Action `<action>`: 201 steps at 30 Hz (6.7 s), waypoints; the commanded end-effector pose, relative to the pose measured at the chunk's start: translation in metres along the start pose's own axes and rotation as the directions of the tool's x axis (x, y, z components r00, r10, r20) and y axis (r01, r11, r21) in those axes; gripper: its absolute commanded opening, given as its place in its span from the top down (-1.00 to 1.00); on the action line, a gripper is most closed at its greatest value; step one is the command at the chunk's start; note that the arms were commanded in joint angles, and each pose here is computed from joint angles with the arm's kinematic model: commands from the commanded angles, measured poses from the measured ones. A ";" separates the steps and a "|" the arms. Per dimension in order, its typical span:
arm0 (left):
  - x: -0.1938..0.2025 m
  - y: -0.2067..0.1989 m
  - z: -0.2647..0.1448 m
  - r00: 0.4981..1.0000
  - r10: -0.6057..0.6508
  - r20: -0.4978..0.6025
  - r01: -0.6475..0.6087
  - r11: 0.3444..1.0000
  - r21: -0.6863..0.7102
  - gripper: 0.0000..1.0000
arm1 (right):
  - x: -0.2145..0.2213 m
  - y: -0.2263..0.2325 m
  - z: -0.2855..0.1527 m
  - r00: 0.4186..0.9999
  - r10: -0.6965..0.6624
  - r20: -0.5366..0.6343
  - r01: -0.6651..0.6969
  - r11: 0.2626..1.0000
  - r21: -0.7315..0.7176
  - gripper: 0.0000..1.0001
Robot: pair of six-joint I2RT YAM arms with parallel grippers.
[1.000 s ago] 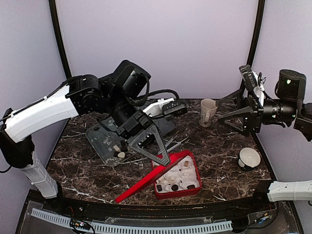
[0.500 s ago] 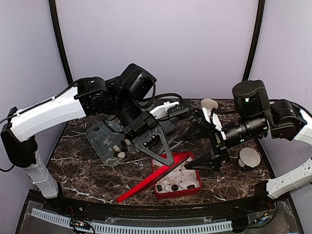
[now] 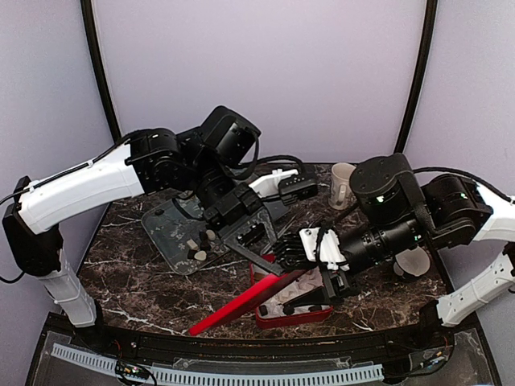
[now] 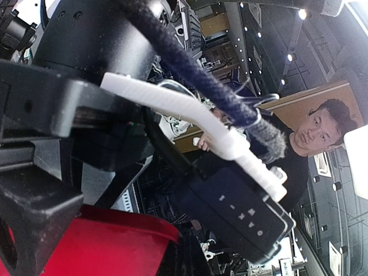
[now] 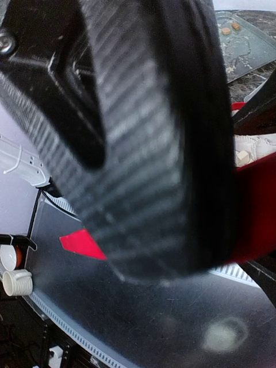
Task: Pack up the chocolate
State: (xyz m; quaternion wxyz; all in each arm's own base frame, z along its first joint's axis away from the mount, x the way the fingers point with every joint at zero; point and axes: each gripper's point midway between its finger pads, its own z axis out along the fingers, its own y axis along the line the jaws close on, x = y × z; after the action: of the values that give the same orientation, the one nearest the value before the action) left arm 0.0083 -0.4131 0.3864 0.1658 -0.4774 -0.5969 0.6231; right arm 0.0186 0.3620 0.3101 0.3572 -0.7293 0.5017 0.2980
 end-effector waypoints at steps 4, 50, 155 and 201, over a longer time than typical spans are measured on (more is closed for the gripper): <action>0.005 -0.011 0.000 0.999 0.033 -0.015 -0.032 0.999 0.039 1.00 | -0.023 -0.003 -0.010 0.997 -0.052 0.059 0.050 0.998 0.036 -0.03; 0.037 0.129 -0.230 0.544 0.241 0.804 0.536 0.637 -0.554 -0.12 | 0.060 -0.118 -0.040 0.329 0.886 0.326 -0.855 0.426 -0.295 0.84; 0.093 0.339 -0.106 0.719 -0.213 0.662 0.689 0.345 -0.638 -0.09 | 0.318 -0.091 0.034 -0.177 0.983 -0.048 -0.977 -0.170 0.127 -0.14; 0.045 0.268 0.003 0.858 0.411 -0.307 -0.358 0.052 -0.932 -0.38 | 0.279 -0.157 0.065 0.433 0.856 -0.283 -0.867 0.481 0.130 -0.90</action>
State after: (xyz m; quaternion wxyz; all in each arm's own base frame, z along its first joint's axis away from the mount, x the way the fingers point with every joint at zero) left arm 0.0750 -0.4189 0.1191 -0.3150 -0.5551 -0.7518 0.1658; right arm 0.2519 0.3074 0.0958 0.0742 -0.4050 0.8500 0.3286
